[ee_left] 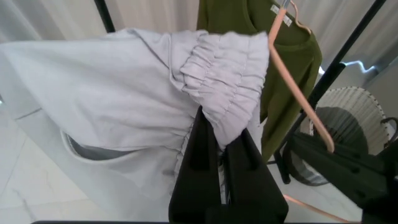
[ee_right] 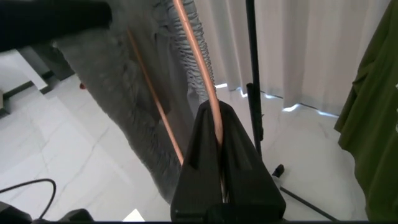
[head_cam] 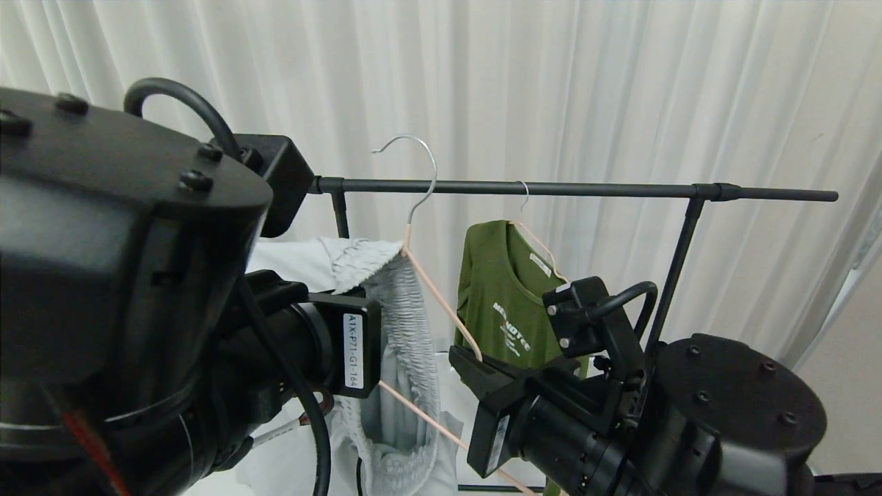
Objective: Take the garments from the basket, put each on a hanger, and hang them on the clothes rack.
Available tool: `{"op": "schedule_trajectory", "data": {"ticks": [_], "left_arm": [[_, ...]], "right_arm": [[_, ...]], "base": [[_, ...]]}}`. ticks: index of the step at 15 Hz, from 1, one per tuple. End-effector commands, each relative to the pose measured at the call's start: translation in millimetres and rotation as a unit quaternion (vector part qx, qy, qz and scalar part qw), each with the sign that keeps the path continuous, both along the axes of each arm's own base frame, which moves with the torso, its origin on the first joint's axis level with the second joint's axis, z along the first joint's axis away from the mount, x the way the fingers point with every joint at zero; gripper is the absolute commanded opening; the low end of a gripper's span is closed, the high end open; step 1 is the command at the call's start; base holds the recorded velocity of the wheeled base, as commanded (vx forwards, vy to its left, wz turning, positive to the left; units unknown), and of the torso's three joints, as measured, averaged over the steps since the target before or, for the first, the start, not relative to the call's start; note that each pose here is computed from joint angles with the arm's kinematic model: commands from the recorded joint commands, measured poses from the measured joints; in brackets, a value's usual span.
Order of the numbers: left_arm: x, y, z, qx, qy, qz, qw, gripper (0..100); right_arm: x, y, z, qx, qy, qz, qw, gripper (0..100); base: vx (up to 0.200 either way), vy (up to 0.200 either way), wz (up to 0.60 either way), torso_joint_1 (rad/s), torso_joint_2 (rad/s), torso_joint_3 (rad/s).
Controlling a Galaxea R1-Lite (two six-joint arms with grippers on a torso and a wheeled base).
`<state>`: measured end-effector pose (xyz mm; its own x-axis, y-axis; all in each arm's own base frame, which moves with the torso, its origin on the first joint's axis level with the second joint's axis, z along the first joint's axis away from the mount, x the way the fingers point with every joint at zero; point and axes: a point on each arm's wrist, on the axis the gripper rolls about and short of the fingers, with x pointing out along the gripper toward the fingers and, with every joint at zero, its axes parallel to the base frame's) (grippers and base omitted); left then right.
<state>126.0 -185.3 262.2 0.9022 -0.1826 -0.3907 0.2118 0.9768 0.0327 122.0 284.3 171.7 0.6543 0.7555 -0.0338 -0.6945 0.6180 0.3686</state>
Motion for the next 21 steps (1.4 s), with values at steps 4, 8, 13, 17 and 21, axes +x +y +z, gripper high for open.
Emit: {"op": "schedule_trajectory", "data": {"ticks": [4,8,13,17,21], "left_arm": [[-6.2,-0.3,-3.1,0.005,0.002,-0.012,0.9999,0],[-7.2,0.2,-6.9,0.012,0.005,-0.014,0.9998,100],[-14.2,9.6,-14.0,0.020,0.010,-0.018,0.9996,100],[-43.9,47.2,-12.3,0.057,-0.022,-0.071,0.9956,100],[-63.0,88.0,-9.7,0.111,-0.079,-0.113,0.9842,100]], "right_arm": [[0.1,2.6,11.6,0.018,-0.011,0.002,0.9998,0],[-0.7,2.0,15.2,0.027,-0.021,0.002,0.9994,0],[-2.9,-2.4,20.3,0.025,-0.036,0.003,0.9990,0],[-6.5,-14.8,13.9,0.001,-0.042,0.003,0.9991,0],[-19.9,-46.4,0.5,-0.029,-0.046,0.014,0.9984,0]], "base": [[0.000,0.000,0.00,0.000,0.00,0.000],[0.000,0.000,0.00,0.000,0.00,0.000],[0.000,0.000,0.00,0.000,0.00,0.000],[0.000,0.000,0.00,0.000,0.00,0.000],[0.000,0.000,0.00,0.000,0.00,0.000]]}}
